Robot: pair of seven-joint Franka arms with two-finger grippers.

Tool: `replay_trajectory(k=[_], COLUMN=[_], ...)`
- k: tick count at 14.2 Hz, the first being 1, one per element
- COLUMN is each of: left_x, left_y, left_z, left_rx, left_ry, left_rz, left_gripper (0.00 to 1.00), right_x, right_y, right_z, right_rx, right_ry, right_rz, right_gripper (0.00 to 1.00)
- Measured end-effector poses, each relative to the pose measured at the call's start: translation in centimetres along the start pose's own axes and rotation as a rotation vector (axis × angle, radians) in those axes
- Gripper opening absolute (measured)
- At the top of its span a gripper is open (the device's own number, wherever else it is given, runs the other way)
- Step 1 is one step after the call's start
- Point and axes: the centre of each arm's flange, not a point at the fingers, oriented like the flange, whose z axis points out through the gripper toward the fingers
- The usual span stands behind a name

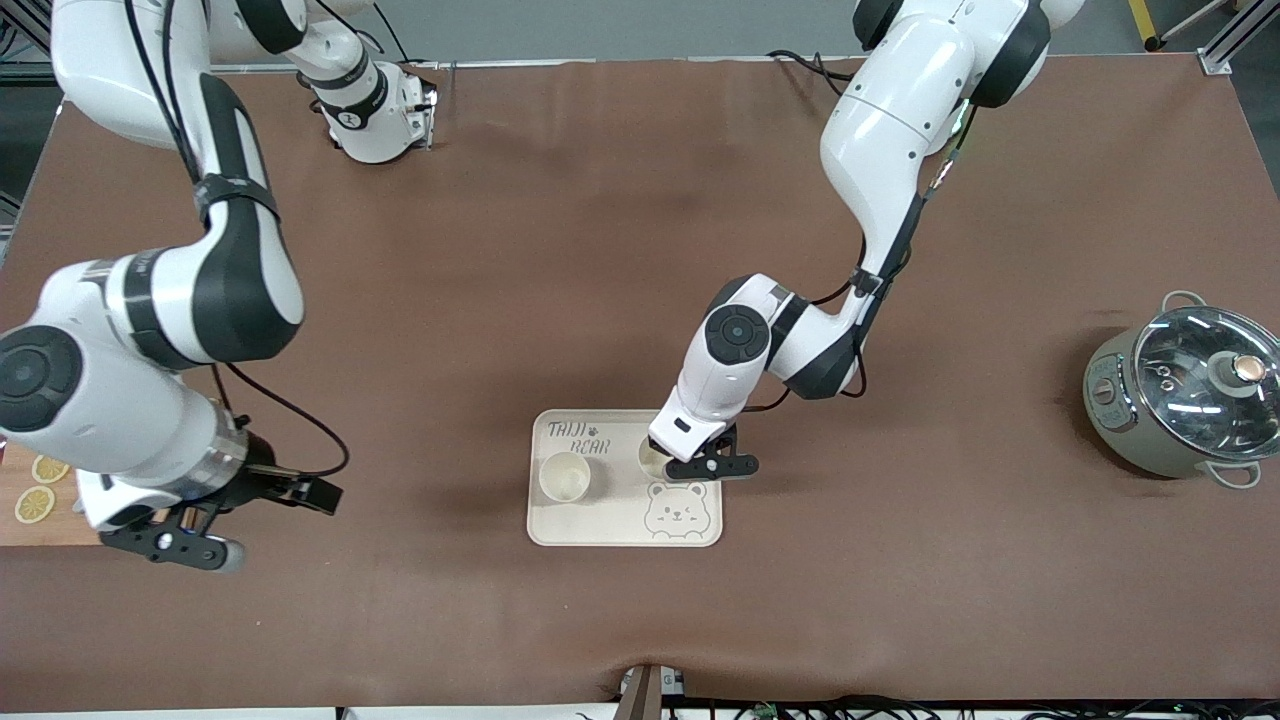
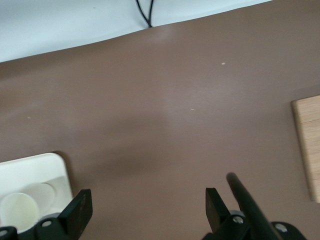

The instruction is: Place white IKEA cup upright on tray with both arms

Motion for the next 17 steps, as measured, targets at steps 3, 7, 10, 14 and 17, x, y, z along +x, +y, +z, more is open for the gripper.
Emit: replay_trajectory(k=[3, 7, 10, 14, 17], left_x=[0.0, -0.4, -0.1, 1.1, 3.0], left_y=[0.0, 0.1, 0.3, -0.3, -1.7], left_z=[-0.1, 0.1, -0.6, -3.4, -8.9], left_rx=[0.011, 0.04, 0.046, 0.086, 0.122], left_ry=[-0.007, -0.013, -0.006, -0.025, -0.045], left_rz=[0.001, 0.004, -0.001, -0.015, -0.021], left_gripper=[0.04, 0.39, 0.68, 1.0, 1.0], right_x=[-0.2, -1.2, -3.1, -6.5, -8.4], right_y=[4.1, 10.1, 13.8, 16.2, 17.9], right_z=[-0.7, -2.5, -4.3, -8.2, -11.5], right_rx=[-0.011, 0.017, 0.028, 0.054, 0.065], right_ry=[-0.01, -0.029, -0.041, -0.042, -0.053], right_rz=[-0.039, -0.062, -0.066, -0.063, -0.055], right_gripper=[1.0, 1.0, 1.0, 1.0, 1.0])
